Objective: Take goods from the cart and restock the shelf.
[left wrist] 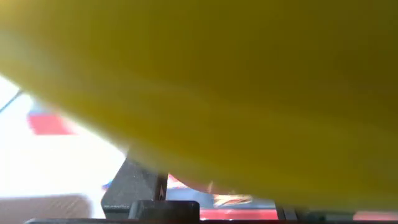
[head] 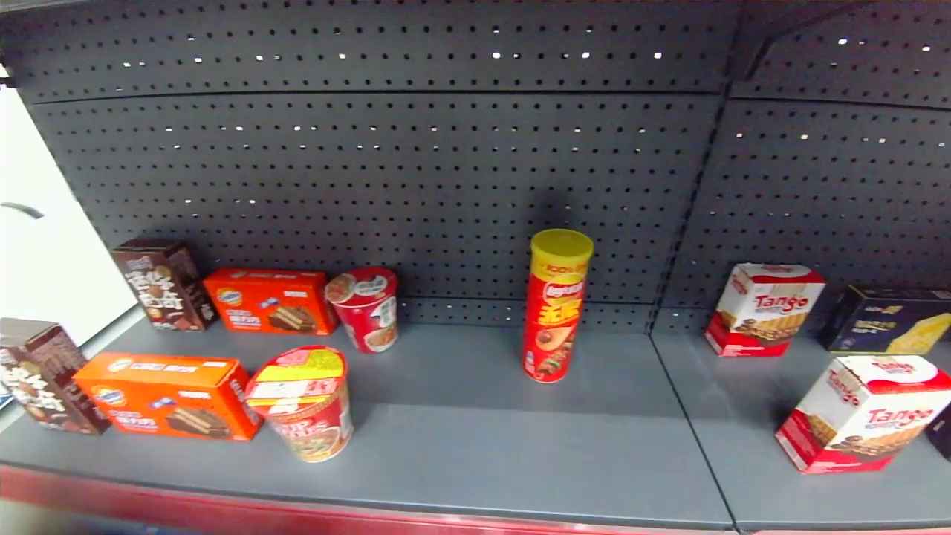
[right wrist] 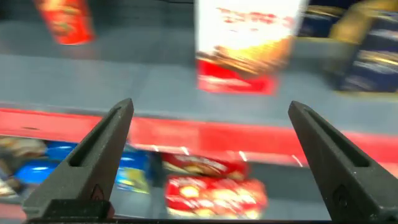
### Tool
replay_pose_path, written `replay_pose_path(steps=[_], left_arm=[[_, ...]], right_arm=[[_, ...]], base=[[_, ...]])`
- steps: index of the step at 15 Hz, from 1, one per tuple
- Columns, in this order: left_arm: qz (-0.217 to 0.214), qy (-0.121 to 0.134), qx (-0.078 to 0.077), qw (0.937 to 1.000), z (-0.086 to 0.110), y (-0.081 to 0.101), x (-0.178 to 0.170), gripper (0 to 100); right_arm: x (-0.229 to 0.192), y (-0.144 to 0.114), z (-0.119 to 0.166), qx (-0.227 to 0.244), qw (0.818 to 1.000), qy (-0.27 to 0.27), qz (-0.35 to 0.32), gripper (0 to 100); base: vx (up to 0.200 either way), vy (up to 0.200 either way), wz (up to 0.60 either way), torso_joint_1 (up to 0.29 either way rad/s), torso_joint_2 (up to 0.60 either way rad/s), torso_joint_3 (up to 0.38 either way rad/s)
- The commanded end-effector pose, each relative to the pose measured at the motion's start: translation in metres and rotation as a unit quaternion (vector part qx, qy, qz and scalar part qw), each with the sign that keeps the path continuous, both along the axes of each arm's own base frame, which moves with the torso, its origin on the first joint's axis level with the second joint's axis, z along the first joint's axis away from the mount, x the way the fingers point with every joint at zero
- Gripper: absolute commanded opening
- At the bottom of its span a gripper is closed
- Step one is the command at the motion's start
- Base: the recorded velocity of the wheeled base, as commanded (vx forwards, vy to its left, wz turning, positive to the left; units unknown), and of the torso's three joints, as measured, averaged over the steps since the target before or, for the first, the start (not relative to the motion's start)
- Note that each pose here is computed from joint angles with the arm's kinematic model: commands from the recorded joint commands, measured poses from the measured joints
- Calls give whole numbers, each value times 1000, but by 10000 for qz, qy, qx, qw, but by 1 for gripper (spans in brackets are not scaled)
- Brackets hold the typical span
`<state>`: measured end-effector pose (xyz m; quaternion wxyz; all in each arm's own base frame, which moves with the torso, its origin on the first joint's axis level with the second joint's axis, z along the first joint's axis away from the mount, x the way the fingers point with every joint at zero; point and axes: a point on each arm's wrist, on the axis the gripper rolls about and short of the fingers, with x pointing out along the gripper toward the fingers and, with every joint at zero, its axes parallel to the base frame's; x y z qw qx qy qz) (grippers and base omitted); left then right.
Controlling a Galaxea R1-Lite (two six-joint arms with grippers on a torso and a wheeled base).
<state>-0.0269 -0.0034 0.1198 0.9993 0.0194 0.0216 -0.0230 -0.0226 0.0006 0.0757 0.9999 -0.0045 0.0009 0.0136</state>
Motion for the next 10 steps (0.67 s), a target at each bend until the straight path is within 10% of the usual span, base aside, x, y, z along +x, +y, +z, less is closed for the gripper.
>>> replay_pose_path(steps=[1,10], left_arm=[[3,246,-6,9997,1,0,-4,0],[19,300,-23,9995,-2,0,-12,0]], right_arm=[[0,0,0,-1,10000,6,2,100],[0,0,0,-1,10000,6,2,100]], base=[[0,0,0,0,0,0],[0,0,0,0,0,0]])
